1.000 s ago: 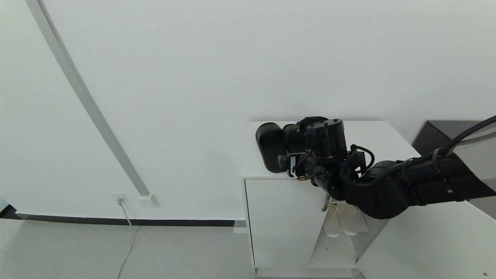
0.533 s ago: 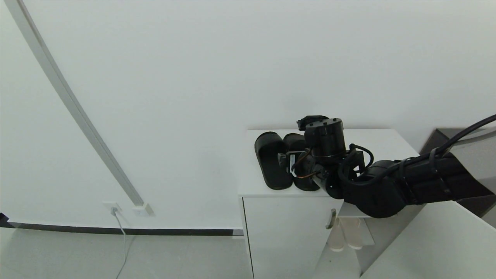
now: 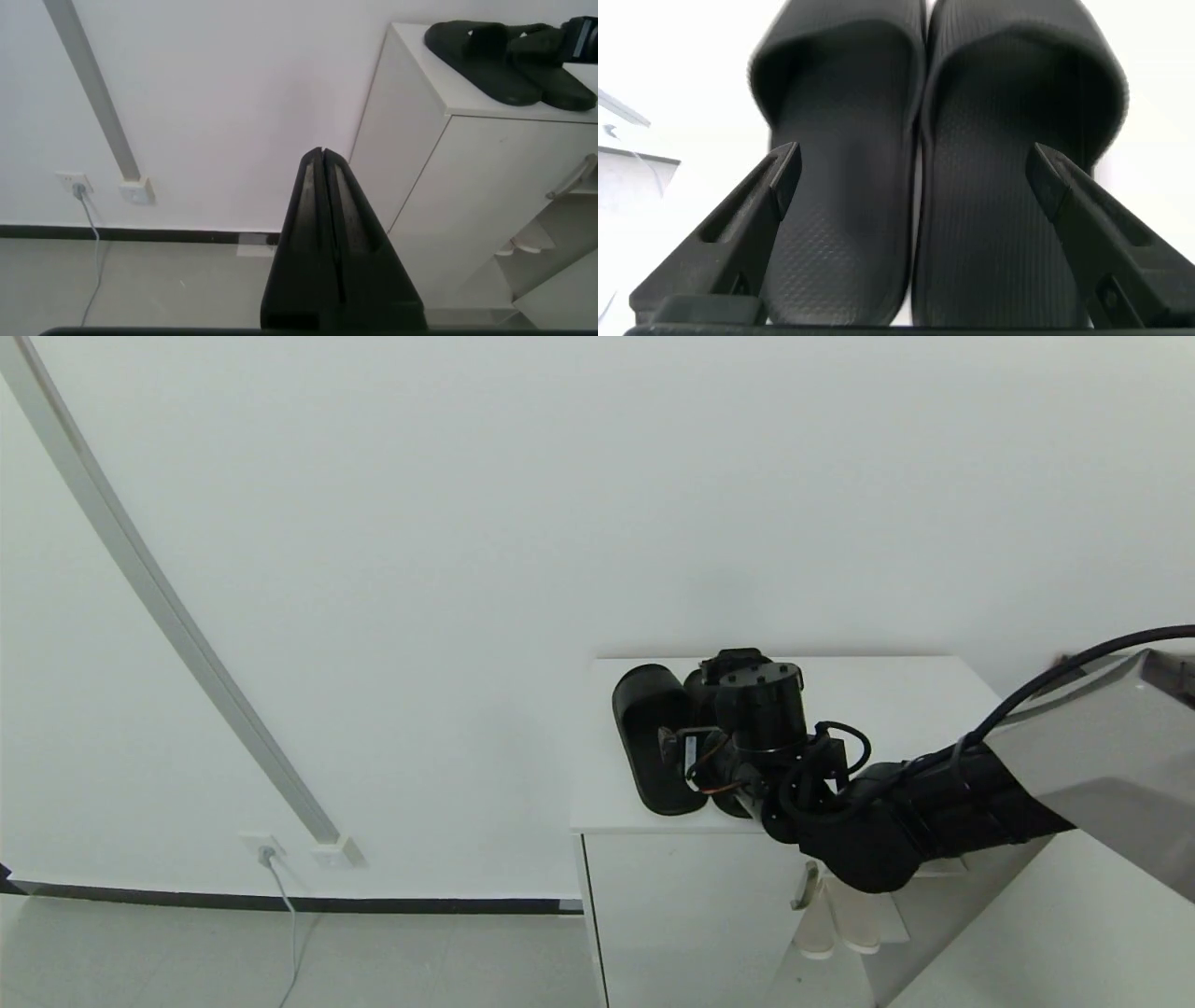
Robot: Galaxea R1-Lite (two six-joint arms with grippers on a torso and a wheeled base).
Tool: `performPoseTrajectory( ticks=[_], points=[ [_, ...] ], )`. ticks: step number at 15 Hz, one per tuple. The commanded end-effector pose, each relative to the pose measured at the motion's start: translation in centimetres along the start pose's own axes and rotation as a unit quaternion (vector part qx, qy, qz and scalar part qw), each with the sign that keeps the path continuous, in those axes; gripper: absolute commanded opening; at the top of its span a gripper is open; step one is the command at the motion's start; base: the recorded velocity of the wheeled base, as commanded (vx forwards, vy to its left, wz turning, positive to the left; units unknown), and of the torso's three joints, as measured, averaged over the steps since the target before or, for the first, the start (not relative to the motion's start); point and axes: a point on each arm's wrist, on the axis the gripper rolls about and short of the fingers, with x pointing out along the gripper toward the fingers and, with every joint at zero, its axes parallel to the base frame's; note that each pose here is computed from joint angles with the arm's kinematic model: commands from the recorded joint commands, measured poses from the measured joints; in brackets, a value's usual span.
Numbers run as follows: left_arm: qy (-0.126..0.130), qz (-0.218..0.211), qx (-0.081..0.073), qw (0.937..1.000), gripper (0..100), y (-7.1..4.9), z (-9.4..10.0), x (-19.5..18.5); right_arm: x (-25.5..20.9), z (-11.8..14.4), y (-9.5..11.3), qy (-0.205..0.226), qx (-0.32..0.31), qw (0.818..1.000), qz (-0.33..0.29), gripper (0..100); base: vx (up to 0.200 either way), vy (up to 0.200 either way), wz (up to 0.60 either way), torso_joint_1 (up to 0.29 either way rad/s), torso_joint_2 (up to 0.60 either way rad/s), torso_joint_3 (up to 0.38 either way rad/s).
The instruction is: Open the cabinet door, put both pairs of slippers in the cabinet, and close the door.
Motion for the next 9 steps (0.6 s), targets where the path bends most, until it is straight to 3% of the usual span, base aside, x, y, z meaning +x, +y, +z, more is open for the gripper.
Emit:
performPoseTrajectory(
  ticks=[1,9],
  points=[
    [0.001,0.0,0.0,1.0,0,0.0,0.0,0.0,1.7,-0.7,0.3,0.001,-0.005,1.0,-0.005,100,0.0,0.0,0.0,0.0,0.0,0.0],
    [0.001,0.0,-0.001,1.0,0,0.0,0.0,0.0,6.7,-0.7,0.0,-0.028,-0.003,0.999,-0.026,100,0.0,0.0,0.0,0.0,0.0,0.0]
  ],
)
